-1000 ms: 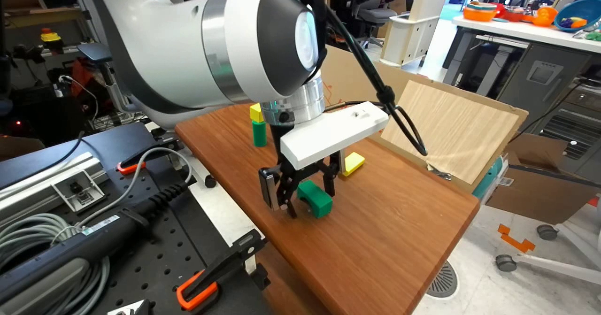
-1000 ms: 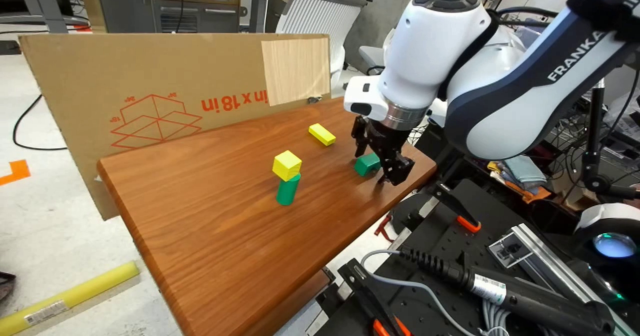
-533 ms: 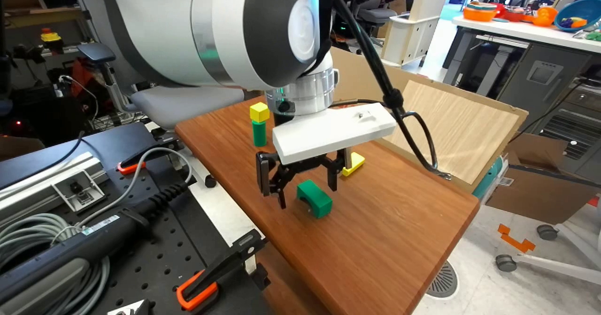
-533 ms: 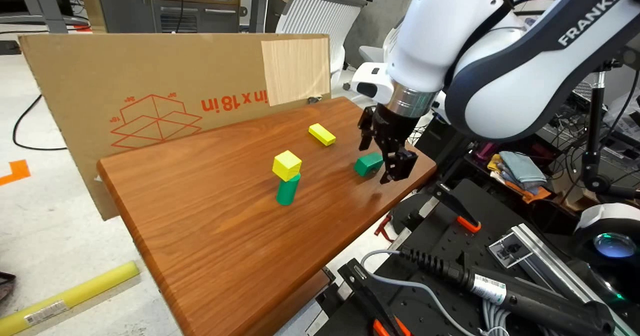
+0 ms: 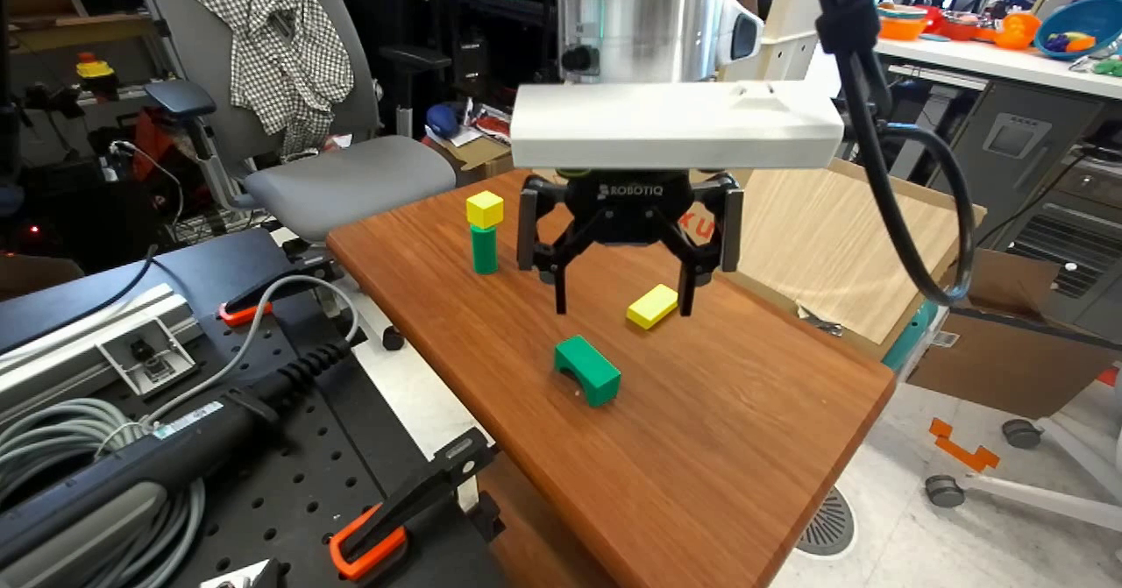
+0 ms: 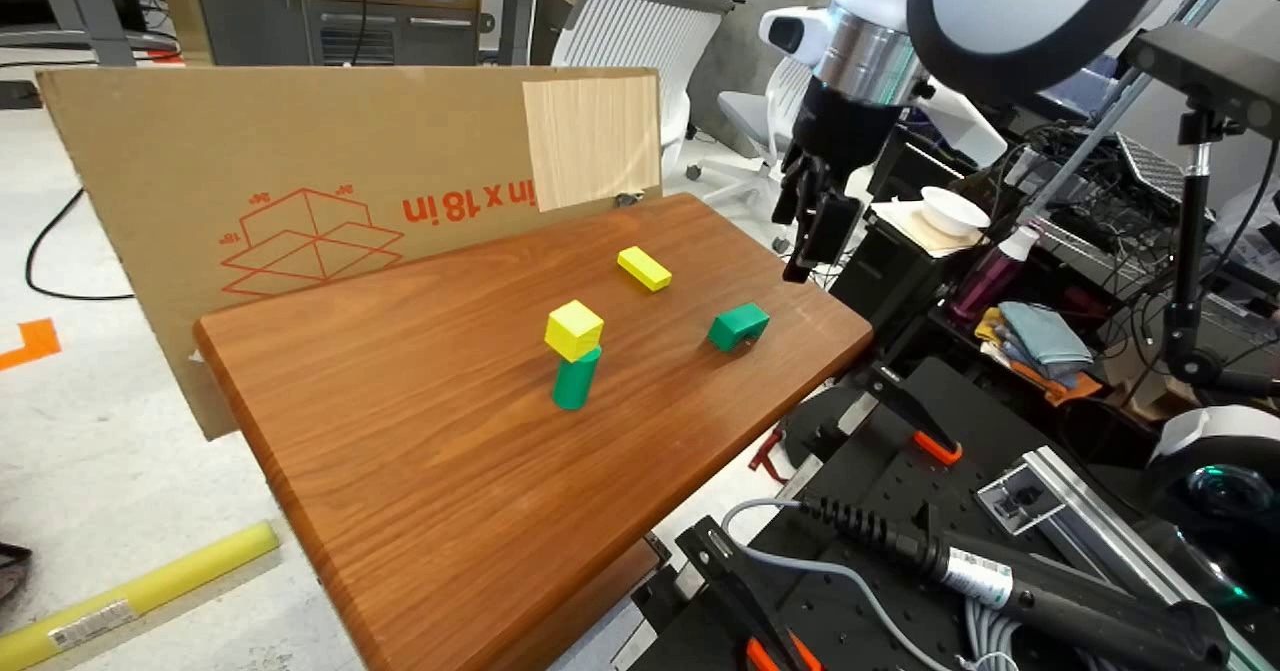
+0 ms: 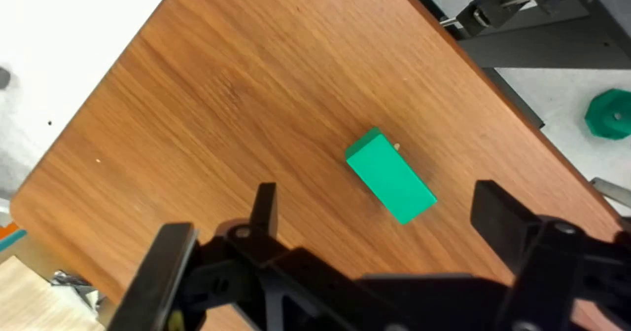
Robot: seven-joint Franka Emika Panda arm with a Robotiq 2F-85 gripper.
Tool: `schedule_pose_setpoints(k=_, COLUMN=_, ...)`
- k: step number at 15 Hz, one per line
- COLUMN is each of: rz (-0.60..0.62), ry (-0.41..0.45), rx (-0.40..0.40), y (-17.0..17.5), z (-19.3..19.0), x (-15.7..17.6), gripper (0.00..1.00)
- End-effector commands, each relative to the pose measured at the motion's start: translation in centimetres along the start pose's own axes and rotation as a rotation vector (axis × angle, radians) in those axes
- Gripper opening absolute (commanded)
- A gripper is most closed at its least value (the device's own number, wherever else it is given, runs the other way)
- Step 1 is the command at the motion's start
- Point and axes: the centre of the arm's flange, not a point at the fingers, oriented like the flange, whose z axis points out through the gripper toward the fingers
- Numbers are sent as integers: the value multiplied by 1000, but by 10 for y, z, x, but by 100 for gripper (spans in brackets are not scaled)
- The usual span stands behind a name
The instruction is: Move the rectangular block backward, place the yellow rectangular block above it, then place the yellow cube at the top of the stack
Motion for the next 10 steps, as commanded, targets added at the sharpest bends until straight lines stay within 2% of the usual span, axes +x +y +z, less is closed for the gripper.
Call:
schedule_pose_setpoints(k=1, rz=194, ry=-19, rx=56, y=15, z=-14, x=23, gripper=100)
schedule_pose_setpoints(k=6, rz=450, ry=17, rx=156, y=35, z=-13, x=59, gripper=100)
schedule_pose_setpoints(k=10, rz=664, ry=60, rx=182, y=57, z=0, x=86, gripper=100)
